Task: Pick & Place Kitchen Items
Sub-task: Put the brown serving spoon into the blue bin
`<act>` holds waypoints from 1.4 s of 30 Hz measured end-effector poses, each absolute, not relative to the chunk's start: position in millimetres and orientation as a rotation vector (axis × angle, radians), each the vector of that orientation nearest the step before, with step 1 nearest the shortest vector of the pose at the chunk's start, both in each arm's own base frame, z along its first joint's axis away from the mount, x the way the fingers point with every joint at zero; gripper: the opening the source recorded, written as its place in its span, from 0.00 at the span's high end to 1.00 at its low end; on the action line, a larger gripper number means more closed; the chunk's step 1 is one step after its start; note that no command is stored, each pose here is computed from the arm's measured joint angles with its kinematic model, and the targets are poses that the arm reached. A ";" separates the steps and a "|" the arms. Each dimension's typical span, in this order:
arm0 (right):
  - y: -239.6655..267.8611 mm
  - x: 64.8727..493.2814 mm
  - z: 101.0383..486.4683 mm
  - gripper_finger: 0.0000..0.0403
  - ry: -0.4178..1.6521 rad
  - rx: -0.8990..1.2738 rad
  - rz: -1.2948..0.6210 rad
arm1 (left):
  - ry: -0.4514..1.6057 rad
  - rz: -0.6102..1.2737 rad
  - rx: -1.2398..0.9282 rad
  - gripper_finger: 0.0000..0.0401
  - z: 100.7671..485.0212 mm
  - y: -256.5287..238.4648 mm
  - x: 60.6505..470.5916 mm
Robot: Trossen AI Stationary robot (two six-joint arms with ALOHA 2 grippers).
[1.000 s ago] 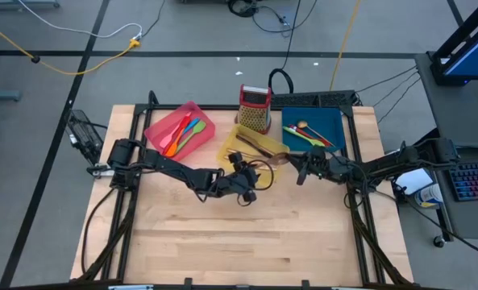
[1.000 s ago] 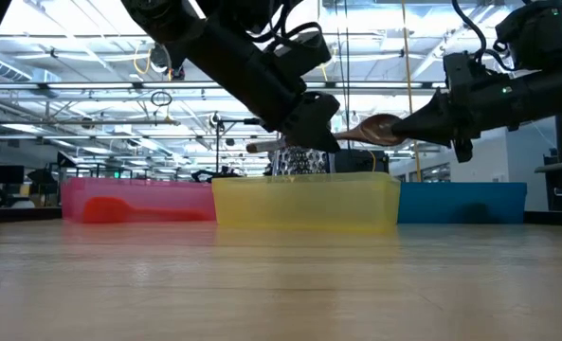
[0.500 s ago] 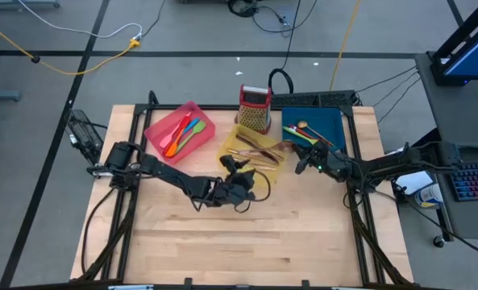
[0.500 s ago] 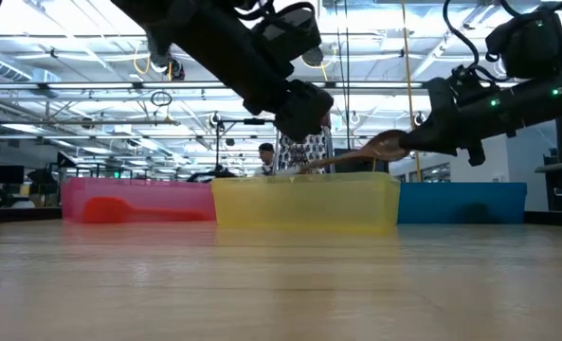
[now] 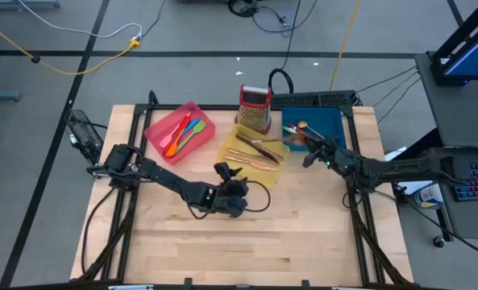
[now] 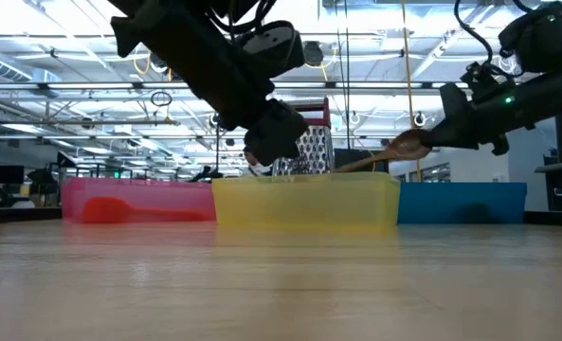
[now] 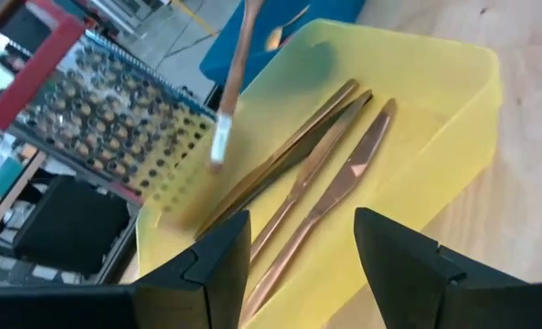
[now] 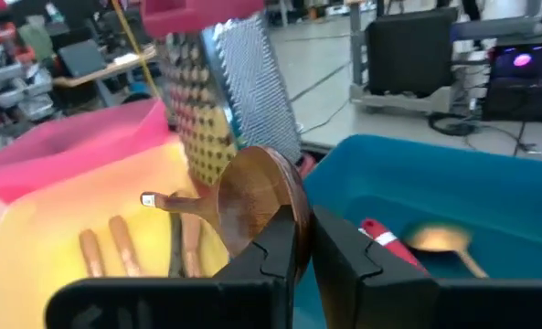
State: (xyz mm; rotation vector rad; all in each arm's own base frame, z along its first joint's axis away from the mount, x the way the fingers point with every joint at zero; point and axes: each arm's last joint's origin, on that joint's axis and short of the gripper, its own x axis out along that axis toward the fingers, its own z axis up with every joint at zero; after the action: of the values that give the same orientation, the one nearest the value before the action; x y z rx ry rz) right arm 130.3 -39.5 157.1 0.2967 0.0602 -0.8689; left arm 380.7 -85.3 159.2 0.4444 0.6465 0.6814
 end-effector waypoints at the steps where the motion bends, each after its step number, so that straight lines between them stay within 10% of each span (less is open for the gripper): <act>1: -39.6 128.2 158.9 0.96 0.049 0.296 -0.873 | 0.650 0.686 0.437 0.50 158.6 -84.8 380.2; 24: -38.1 85.2 220.6 0.96 0.228 0.237 -1.128 | 0.634 0.718 0.341 0.50 156.5 -84.4 378.0; 42: -38.8 78.1 199.9 0.96 0.253 0.258 -1.273 | 0.628 0.702 0.307 0.50 156.5 -85.1 378.7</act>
State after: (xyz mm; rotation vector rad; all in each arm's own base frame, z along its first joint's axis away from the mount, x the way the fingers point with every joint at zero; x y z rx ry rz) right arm 78.1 -38.8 199.9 0.2582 0.2532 -1.2726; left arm 378.7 -85.1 156.5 0.3066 0.6276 0.7020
